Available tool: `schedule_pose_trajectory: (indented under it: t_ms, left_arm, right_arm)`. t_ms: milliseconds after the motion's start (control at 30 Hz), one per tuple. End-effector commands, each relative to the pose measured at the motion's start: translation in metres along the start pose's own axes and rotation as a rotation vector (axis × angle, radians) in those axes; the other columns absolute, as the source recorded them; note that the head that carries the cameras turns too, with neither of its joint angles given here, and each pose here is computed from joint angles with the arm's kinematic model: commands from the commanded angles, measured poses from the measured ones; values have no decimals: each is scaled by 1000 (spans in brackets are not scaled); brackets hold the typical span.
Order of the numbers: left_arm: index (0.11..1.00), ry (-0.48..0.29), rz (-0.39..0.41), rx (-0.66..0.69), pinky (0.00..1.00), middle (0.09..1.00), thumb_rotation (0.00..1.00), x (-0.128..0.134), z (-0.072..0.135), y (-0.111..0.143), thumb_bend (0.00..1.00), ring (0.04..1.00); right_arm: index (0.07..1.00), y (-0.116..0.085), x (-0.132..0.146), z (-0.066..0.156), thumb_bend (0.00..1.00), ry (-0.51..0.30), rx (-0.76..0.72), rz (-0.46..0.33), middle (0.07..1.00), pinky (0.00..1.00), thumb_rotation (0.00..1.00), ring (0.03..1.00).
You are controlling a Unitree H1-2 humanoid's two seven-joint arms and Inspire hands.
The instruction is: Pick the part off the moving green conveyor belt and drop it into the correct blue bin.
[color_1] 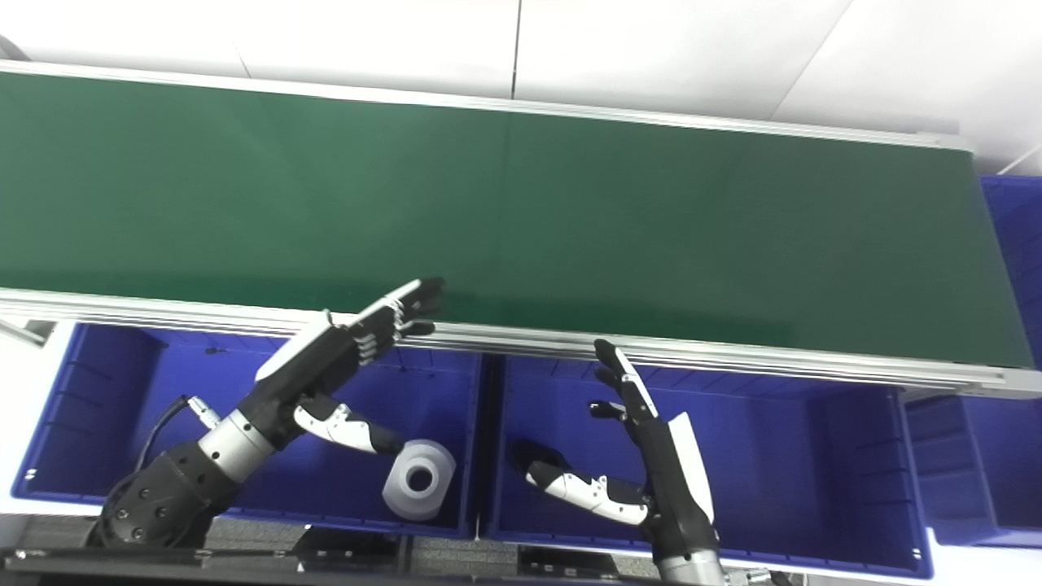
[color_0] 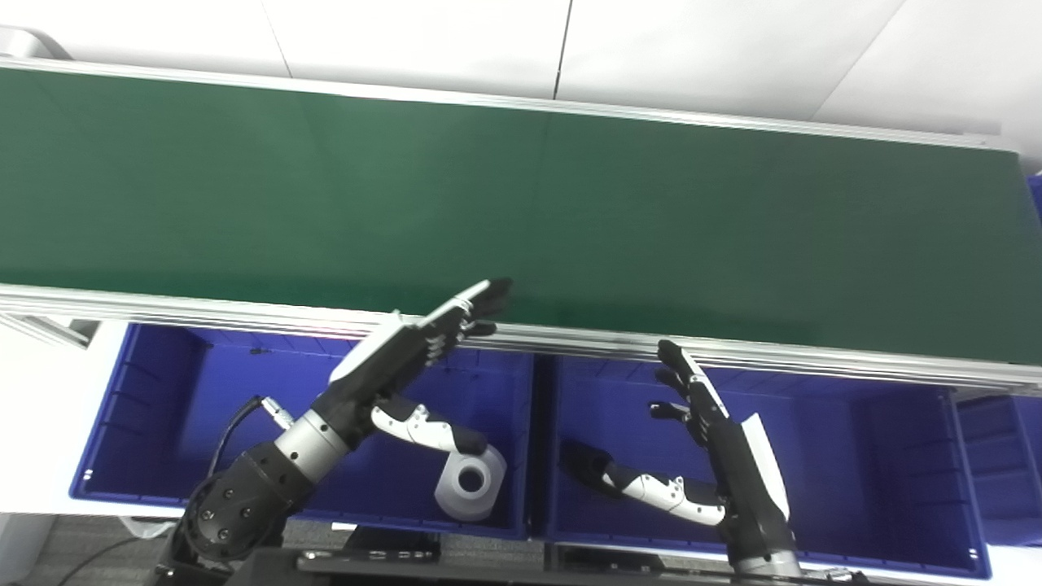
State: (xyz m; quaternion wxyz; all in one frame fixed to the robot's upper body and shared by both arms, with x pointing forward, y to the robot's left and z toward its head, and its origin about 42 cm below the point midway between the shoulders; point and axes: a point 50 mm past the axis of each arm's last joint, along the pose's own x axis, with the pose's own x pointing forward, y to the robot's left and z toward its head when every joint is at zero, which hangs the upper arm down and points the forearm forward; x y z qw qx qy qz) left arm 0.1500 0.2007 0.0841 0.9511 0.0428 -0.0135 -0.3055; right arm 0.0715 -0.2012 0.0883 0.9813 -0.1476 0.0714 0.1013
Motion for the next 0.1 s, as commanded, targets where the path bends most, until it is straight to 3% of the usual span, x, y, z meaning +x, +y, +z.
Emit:
schedule_pose_trajectory:
  t_ms: [0,67]
  left_arm:
    - [939,-75,25,-9,856,944,386,0,5,0,825,912]
    - [942,-58,20,-7,848,947,372,-1,0,1,817,911]
  right_arm:
    - [941,-1,-1,7,867,-85,6,-14,934,847,411,912]
    - [942,0,-1,5,863,-87,8,-14,934,845,407,910]
